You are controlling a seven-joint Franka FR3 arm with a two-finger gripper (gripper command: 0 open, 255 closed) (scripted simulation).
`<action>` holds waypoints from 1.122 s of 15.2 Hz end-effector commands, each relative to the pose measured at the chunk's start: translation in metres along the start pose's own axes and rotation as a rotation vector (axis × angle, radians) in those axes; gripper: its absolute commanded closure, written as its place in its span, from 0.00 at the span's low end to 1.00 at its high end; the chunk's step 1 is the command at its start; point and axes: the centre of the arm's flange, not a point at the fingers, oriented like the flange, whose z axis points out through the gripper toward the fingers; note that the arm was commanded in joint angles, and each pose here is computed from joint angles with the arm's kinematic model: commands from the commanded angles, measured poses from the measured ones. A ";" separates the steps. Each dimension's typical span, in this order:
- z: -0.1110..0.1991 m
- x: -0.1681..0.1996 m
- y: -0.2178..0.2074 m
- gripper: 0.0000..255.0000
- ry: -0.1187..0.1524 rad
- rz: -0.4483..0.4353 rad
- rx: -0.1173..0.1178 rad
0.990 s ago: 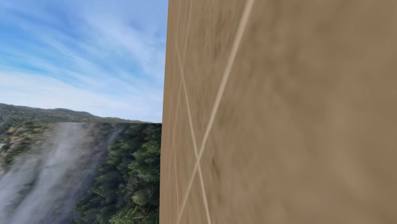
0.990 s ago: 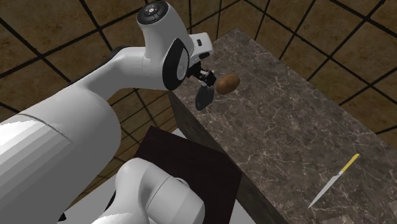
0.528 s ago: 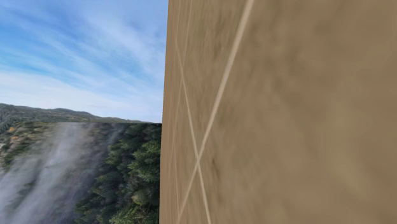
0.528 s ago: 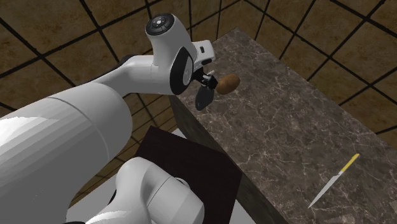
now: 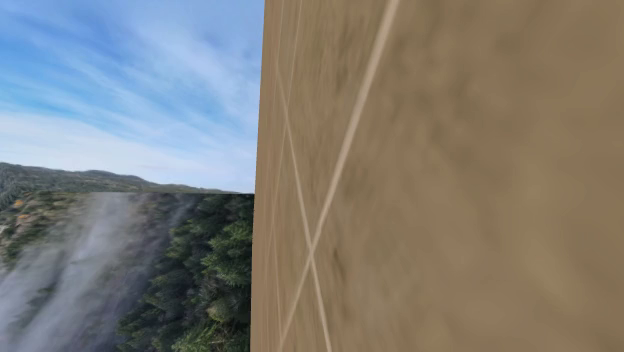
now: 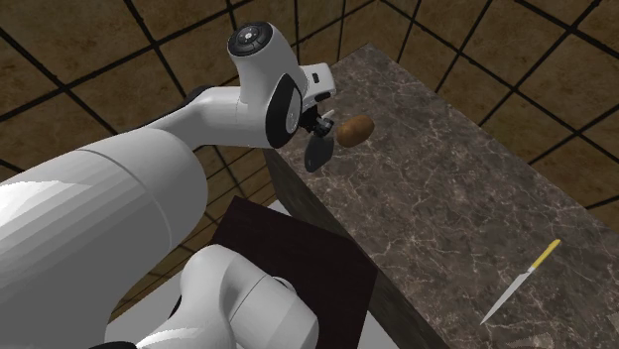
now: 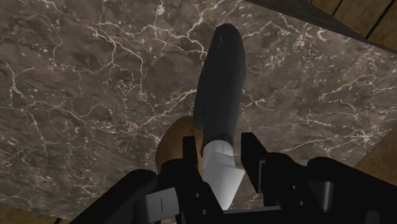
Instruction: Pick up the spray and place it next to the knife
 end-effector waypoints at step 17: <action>-0.045 0.015 0.007 1.00 0.000 0.000 0.000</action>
